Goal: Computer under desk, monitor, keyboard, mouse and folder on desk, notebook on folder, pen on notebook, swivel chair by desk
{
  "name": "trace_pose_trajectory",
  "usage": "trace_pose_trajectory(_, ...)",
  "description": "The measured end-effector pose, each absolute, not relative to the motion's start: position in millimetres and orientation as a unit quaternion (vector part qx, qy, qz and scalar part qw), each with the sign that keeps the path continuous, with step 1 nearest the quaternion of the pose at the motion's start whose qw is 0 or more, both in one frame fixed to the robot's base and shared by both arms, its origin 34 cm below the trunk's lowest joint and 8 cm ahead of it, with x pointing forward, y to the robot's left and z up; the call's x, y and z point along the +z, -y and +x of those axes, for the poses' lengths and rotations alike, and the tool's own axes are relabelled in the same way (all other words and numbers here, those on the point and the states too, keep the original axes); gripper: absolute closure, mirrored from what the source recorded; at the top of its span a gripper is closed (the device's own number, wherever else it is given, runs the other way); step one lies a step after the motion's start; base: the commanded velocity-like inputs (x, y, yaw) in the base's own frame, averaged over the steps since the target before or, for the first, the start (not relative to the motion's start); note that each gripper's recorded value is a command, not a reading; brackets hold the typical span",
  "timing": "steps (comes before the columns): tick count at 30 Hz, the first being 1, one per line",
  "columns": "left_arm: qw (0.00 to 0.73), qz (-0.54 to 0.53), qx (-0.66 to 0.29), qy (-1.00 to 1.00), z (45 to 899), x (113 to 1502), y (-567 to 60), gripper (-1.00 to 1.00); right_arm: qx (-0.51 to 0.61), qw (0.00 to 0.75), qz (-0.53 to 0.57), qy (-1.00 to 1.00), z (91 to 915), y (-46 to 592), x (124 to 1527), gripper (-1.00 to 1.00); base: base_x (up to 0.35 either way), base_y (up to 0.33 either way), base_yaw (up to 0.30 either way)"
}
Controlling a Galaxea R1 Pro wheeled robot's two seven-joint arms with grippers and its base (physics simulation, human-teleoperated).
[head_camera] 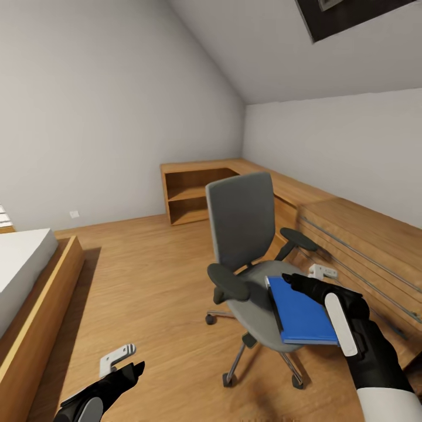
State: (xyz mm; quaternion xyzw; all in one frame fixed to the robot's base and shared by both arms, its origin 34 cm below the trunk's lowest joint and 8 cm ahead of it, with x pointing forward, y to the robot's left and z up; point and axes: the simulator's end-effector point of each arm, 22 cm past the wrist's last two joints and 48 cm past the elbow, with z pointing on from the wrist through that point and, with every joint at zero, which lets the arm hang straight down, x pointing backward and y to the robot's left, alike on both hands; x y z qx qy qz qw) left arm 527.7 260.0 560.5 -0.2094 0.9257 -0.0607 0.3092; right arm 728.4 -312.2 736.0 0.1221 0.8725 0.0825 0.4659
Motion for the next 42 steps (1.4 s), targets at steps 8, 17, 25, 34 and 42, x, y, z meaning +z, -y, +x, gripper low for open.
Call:
trace_pose_trajectory(8,0.309,-0.211,-0.061,-0.926,527,560,-260,-1.0,0.095,0.467,0.128,-0.87,729,310,737,-1.0,-0.234,0.214,-0.146)
trace_pose_trajectory(17,0.309,-0.211,-0.059,-0.925,527,561,-262,-1.0,0.097,0.468,0.138,-0.867,729,315,737,-1.0,-0.075,0.063,-0.03)
trace_pose_trajectory(25,0.324,-0.218,-0.059,-0.919,534,572,-270,-1.0,0.18,0.432,0.295,-0.833,713,376,702,-1.0,0.0,0.0,-0.247)
trace_pose_trajectory(34,0.337,-0.219,-0.062,-0.914,540,583,-271,-1.0,0.256,0.402,0.37,-0.798,706,380,682,-1.0,0.0,0.0,-0.268)
trace_pose_trajectory(42,0.338,-0.219,-0.061,-0.913,539,576,-270,-1.0,0.285,0.408,0.413,-0.763,701,399,680,-1.0,0.0,0.0,-0.271)
